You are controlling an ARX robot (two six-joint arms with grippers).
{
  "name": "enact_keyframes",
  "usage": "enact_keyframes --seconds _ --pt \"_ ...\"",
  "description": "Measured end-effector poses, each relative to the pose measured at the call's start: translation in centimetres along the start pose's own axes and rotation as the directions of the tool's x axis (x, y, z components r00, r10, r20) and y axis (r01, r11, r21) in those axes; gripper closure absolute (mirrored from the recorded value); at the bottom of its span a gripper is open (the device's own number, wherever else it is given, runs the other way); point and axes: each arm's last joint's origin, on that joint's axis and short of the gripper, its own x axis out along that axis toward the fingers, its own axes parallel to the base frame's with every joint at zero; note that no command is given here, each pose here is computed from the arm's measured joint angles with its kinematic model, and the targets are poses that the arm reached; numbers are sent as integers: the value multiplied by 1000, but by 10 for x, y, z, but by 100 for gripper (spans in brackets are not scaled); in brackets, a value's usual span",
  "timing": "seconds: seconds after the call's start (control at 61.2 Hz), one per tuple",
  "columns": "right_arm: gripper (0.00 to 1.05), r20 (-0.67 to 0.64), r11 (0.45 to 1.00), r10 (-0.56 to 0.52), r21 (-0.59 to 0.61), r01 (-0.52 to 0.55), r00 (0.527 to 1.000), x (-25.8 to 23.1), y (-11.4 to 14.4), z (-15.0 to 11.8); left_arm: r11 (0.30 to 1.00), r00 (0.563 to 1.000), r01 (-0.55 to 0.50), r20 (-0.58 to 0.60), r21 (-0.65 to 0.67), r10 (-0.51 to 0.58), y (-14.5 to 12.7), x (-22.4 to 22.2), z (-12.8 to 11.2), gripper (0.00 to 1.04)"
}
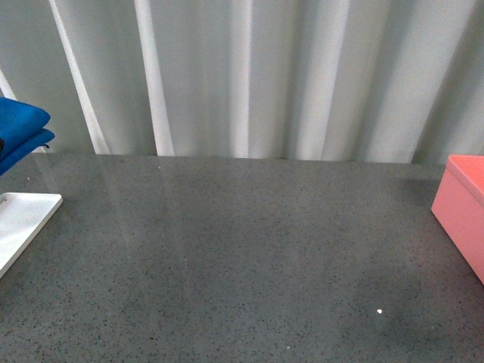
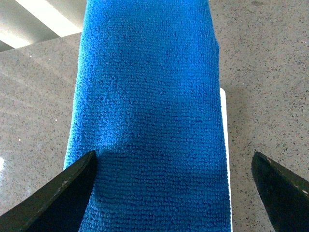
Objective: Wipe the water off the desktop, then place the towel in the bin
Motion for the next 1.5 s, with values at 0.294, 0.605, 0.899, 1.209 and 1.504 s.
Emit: enact_keyframes --seconds 0.294,0.605,0.899,1.209,1.504 --pt "7 0 1000 0 0 0 1000 0 0 0 1000 1000 7 -20 -19 -7 -1 3 -2 7" --pt "7 0 1000 0 0 0 1000 0 0 0 1000 1000 -9 -22 -22 8 1 4 -5 55" --pt "7 0 1000 0 0 0 1000 0 0 0 999 1000 25 -13 -41 -25 1 2 -8 101" --pt "7 0 1000 0 0 0 1000 0 0 0 965 963 216 195 -148 -185 17 -65 35 101" --pt "7 0 1000 0 0 0 1000 0 0 0 697 682 706 385 -125 -622 -32 -149 45 101"
